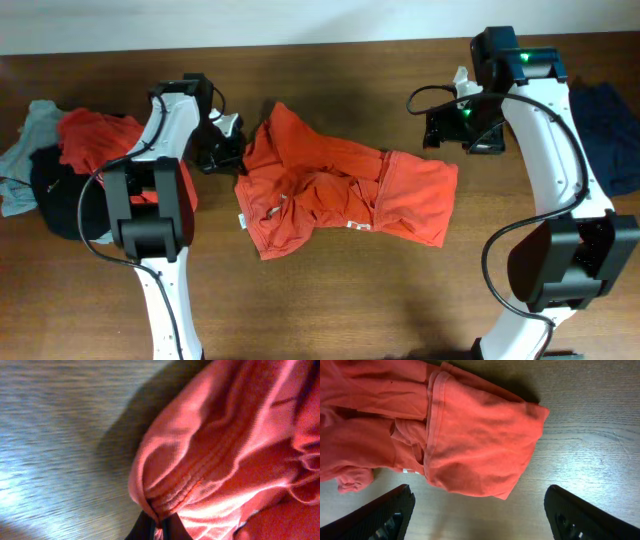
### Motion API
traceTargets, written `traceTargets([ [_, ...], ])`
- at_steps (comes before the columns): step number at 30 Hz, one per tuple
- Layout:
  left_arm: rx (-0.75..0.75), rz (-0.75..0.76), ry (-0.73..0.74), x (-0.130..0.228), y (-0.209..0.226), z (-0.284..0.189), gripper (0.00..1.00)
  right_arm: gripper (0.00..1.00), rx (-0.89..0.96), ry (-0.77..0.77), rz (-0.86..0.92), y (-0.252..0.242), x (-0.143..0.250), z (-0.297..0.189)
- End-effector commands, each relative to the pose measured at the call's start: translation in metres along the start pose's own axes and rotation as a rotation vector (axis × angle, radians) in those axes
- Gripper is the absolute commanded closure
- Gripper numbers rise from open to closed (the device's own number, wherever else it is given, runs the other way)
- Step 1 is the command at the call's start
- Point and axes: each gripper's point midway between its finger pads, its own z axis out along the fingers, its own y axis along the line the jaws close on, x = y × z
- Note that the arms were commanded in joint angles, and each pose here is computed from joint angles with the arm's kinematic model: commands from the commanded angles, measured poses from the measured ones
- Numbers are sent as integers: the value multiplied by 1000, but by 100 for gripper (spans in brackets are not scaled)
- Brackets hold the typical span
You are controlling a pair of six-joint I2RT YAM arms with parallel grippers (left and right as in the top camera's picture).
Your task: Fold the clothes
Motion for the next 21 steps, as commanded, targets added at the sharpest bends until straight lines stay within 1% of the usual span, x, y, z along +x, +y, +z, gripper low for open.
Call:
traceTargets([
  [1, 93, 41, 37, 7, -21, 12, 99, 14, 7, -26, -3, -2, -3, -8],
  [6, 105, 70, 11, 0, -34, 5, 99, 13, 8, -22, -2, -2, -2, -8],
  [10, 133, 121, -78, -14, -58, -34, 99, 14, 8, -20, -2, -2, -1, -8],
  [13, 133, 194, -180, -20, -86, -74, 99, 14, 8, -21, 1, -3, -1, -8],
  [16, 120, 266, -258, -19, -113, -104, 99, 14, 8, -20, 2, -4, -1, -8],
  [18, 98, 310, -287, -15, -129, -114, 99, 14, 7, -21, 2, -3, -1, -9],
  [19, 81, 351, -298, -10, -145, -116, 99, 14, 7, -25, 1, -3, -2, -10],
  [21, 66, 406, -291, -1, -168, -111, 99, 14, 4, -36, 3, -3, -3, -19],
])
